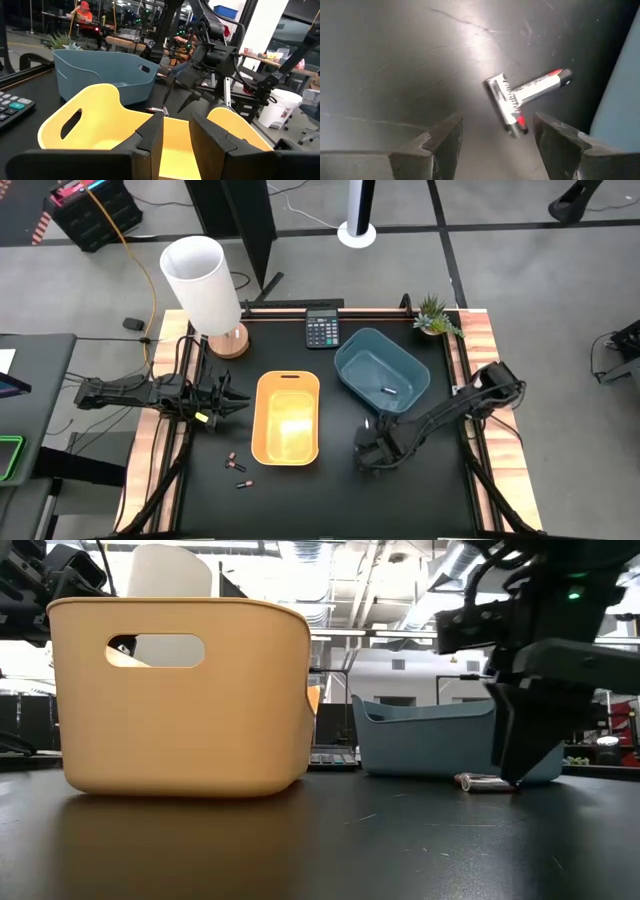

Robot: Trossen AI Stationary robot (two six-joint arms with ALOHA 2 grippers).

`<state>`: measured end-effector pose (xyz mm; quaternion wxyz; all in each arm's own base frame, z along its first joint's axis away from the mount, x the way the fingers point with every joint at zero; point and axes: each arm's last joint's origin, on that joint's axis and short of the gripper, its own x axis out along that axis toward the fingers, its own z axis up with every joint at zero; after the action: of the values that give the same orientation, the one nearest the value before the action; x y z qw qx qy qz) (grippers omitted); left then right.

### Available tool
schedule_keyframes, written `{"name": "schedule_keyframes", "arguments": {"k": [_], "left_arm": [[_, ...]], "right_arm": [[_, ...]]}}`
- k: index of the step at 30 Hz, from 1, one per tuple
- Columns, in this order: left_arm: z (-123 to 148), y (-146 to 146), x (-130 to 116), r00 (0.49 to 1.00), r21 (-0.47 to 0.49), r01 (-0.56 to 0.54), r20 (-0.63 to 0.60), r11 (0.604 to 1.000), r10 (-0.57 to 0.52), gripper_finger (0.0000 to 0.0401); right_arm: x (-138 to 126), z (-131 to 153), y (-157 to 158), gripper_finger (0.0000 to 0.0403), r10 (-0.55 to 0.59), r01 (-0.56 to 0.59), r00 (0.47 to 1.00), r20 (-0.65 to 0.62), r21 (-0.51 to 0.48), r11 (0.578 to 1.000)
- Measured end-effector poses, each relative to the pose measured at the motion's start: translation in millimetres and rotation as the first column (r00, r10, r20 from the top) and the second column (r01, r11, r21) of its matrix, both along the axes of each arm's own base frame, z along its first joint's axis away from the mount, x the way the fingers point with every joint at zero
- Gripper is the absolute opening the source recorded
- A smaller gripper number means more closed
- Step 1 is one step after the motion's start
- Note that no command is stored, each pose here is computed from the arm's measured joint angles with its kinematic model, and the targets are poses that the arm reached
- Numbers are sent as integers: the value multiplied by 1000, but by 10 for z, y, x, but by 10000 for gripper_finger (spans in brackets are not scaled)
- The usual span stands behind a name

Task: Sort batteries
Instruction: Put the bottom silver battery into the blue bin

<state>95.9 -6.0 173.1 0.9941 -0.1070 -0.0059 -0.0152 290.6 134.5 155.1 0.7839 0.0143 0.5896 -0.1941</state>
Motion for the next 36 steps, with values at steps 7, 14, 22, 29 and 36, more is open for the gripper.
{"name": "schedule_keyframes", "arguments": {"k": [7,14,22,29,36], "left_arm": [[0,0,0,1000,0,0,0,1000,0,90],[-1,0,0,1000,15,0,-1,1000,0,90],[-1,0,0,1000,16,0,0,1000,0,90],[-1,0,0,1000,16,0,-1,1000,0,90],[-1,0,0,1000,16,0,-1,1000,0,90]], "right_arm": [[66,-8,-141,254,5,-1,999,-50,78,997],[93,-10,-189,241,11,-2,998,-67,125,992],[96,-11,-199,216,6,4,997,-72,137,991],[116,-9,-182,215,0,9,998,-56,170,985],[105,-9,-156,215,-67,75,997,-48,184,980]]}}
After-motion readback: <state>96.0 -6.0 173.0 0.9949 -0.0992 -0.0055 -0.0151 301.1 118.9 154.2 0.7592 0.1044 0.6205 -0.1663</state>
